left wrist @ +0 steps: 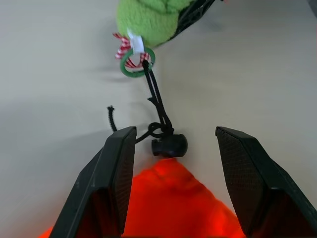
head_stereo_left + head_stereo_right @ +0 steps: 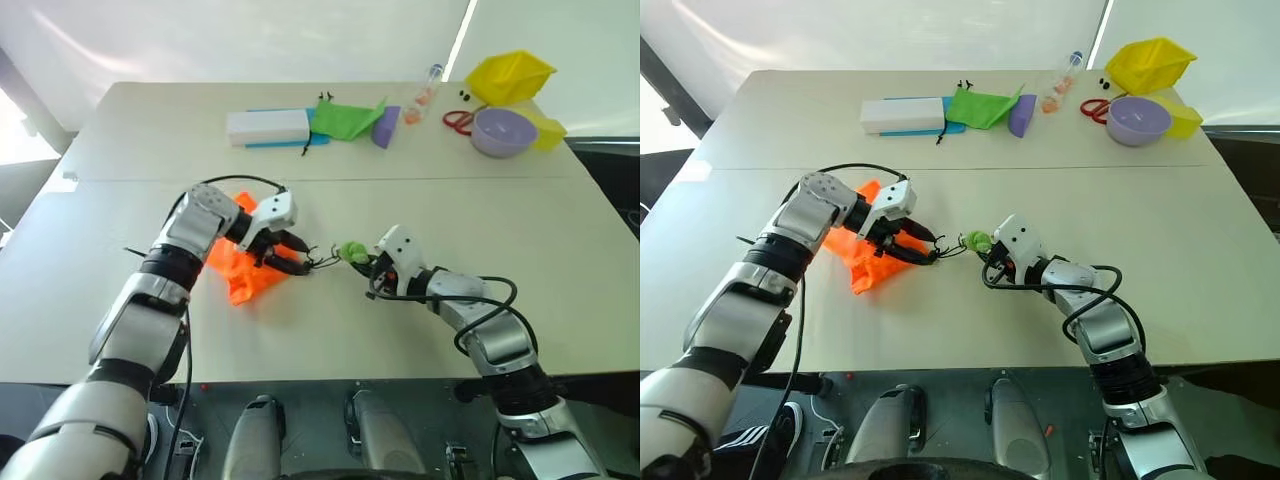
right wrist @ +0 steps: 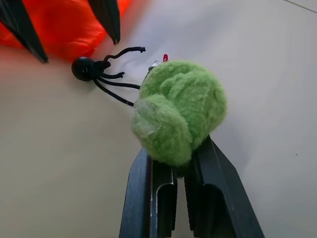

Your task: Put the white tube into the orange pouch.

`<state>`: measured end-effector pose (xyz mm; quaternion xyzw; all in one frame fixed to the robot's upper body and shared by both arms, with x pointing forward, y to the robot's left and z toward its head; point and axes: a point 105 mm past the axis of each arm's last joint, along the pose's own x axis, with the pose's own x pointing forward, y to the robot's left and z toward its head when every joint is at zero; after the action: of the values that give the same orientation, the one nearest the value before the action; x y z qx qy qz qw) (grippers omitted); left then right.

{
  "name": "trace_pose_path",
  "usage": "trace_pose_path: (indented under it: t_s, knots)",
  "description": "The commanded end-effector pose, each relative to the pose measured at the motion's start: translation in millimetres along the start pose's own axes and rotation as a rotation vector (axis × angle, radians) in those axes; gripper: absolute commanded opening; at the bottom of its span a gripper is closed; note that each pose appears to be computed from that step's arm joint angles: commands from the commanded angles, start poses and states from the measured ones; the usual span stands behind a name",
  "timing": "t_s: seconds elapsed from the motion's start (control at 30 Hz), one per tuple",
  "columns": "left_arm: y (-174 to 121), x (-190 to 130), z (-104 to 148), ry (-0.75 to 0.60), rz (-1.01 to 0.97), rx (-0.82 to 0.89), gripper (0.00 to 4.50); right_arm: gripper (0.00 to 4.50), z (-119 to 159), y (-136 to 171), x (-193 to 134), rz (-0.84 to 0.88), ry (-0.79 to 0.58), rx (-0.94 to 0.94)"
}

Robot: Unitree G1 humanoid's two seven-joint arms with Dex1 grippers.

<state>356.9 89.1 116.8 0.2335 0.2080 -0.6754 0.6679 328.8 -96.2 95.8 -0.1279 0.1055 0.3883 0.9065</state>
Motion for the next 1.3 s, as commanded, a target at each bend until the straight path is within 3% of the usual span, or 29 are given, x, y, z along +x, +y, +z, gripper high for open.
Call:
trace_pose_path:
  t_s: [0.03, 0.43, 0.97, 1.07, 1.1, 1.3]
  knots:
    - [1.5, -7.6, 4.8, 0.012, 0.062, 0.03, 2.71, 0.0, 12.2, -1.4, 1.0, -0.001, -0.045, -0.027]
    - [6.8, -1.6, 5.1, -0.039, 0.225, 0.021, 2.71, 0.0, 11.0, 1.0, 3.2, 0.008, -0.047, -0.027]
    - [0.3, 4.6, -8.9, 0.019, 0.207, -0.01, 2.71, 0.0, 12.3, -0.6, 2.5, 0.005, -0.048, -0.031]
    - [3.1, 4.9, -7.2, 0.018, 0.227, 0.002, 1.92, 0.0, 12.6, -1.8, 2.3, 0.003, -0.047, -0.034]
    - [3.2, 5.1, -6.2, 0.019, 0.227, 0.012, 1.44, 0.0, 12.5, -1.8, 2.3, 0.002, -0.047, -0.035]
    - [1.3, 4.4, -3.1, 0.005, 0.211, 0.012, 1.44, 0.0, 13.5, -1.9, 2.9, 0.002, -0.048, -0.036]
